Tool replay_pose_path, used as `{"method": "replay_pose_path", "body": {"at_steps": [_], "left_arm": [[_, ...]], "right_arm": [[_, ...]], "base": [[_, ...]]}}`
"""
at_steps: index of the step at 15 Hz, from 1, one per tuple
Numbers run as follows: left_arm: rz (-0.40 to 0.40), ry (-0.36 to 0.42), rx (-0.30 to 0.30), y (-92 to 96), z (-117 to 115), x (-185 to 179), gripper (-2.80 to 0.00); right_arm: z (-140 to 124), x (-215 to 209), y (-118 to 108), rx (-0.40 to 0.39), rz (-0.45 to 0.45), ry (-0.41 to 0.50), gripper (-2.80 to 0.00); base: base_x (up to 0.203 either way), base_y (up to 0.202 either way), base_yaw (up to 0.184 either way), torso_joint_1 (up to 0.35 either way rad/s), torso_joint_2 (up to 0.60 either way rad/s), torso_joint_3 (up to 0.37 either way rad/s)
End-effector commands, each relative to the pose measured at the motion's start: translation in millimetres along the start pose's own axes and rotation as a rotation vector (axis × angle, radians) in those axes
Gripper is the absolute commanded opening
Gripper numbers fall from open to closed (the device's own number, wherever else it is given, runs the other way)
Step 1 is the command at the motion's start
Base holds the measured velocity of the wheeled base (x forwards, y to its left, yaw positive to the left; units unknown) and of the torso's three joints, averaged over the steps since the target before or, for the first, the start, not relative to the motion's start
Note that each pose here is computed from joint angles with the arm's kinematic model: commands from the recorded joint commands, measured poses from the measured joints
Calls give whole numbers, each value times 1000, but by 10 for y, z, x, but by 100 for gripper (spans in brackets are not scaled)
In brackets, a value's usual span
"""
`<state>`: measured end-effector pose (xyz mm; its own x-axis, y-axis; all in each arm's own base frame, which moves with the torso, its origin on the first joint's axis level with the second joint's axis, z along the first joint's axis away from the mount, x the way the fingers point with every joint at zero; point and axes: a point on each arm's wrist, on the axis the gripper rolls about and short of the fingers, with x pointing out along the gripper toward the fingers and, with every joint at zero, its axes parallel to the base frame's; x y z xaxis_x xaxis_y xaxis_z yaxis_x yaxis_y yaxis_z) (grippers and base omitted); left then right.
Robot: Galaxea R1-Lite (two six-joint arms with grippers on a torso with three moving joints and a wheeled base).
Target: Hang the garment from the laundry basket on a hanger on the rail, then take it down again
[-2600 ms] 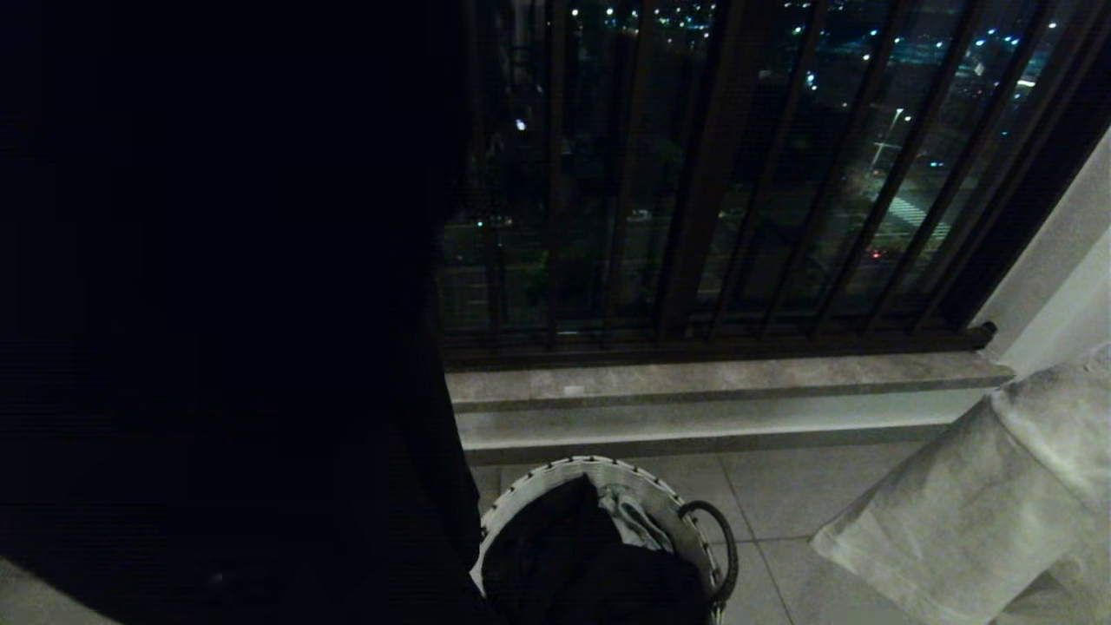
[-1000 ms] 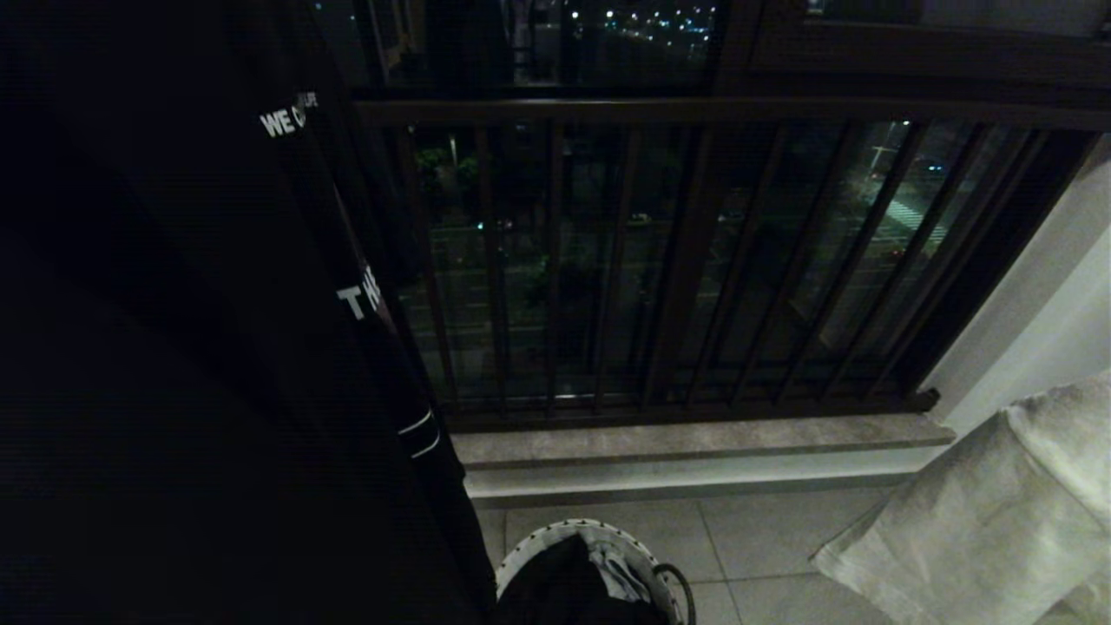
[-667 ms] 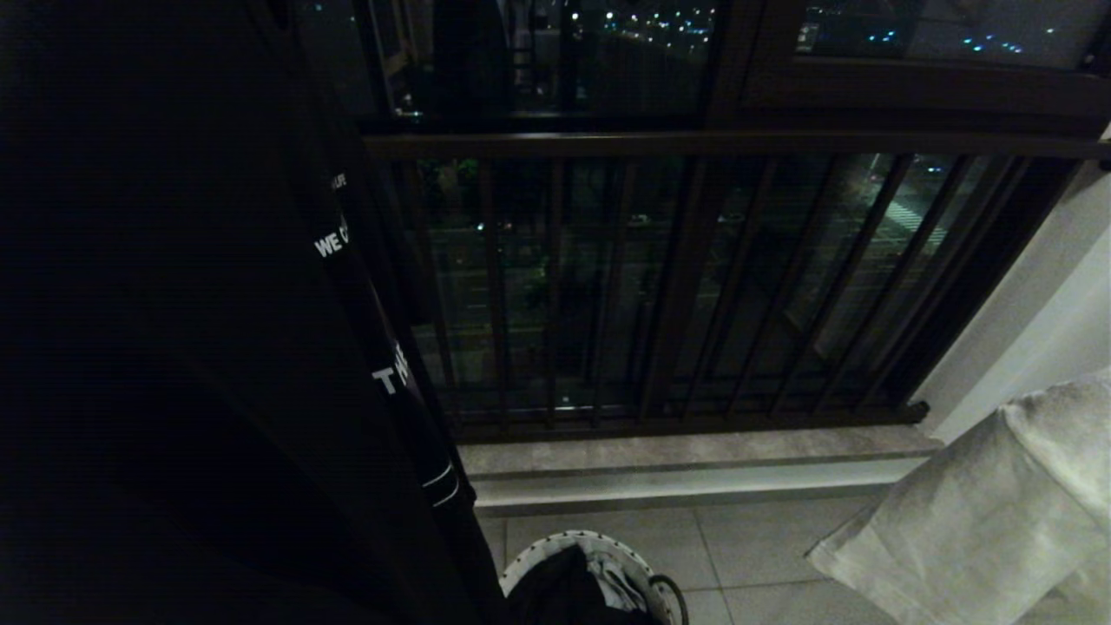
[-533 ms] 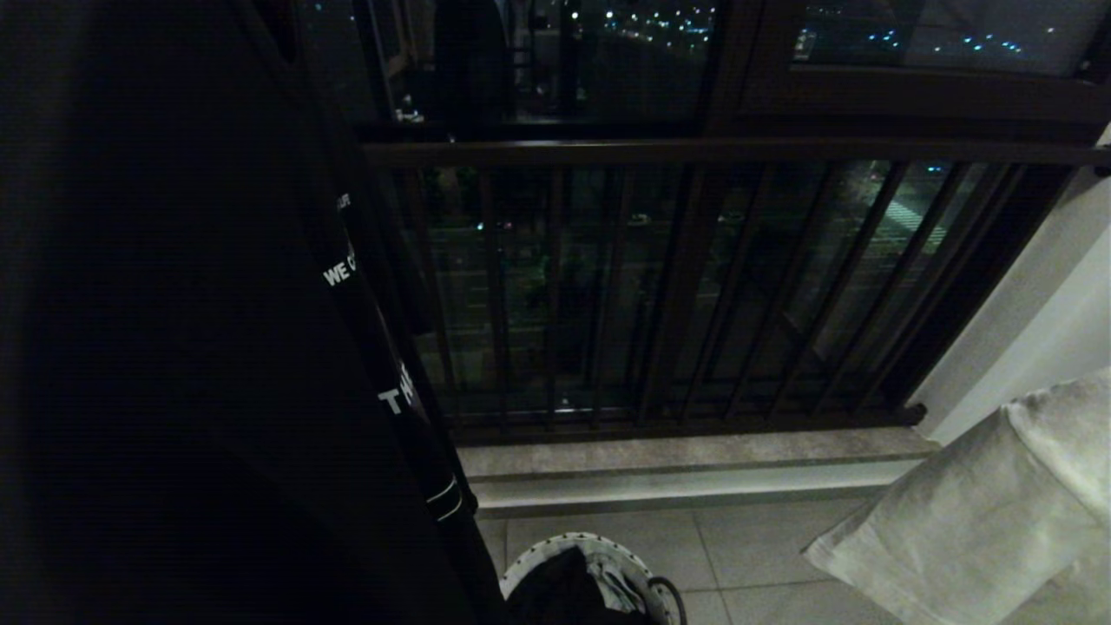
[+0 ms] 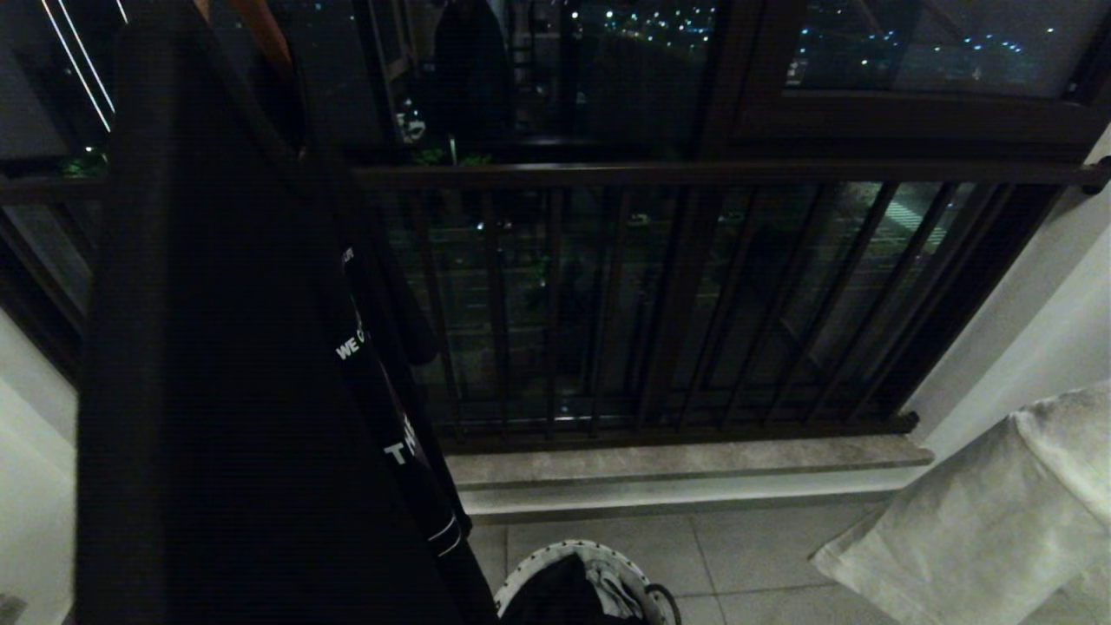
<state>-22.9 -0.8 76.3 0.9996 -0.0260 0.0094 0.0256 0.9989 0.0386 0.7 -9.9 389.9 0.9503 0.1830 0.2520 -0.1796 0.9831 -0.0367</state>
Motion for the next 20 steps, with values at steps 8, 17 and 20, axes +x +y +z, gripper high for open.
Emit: {"method": "replay_pose_path", "body": {"at_steps": [8,17,20], "left_arm": [[0,2,0,0,-8,2,-280],[0,2,0,0,-8,2,-280],[0,2,0,0,-8,2,-280]], "right_arm": [[21,-31,-16,-18,-5,-12,-280],[29,-87,-34,-26,26,-30,-280],[53,-93,-30,-38,66,-45,-280]], "base": [[0,0,0,148,-329,-179],[0,0,0,40,-93,-45],[0,0,0,0,0,0]]}}
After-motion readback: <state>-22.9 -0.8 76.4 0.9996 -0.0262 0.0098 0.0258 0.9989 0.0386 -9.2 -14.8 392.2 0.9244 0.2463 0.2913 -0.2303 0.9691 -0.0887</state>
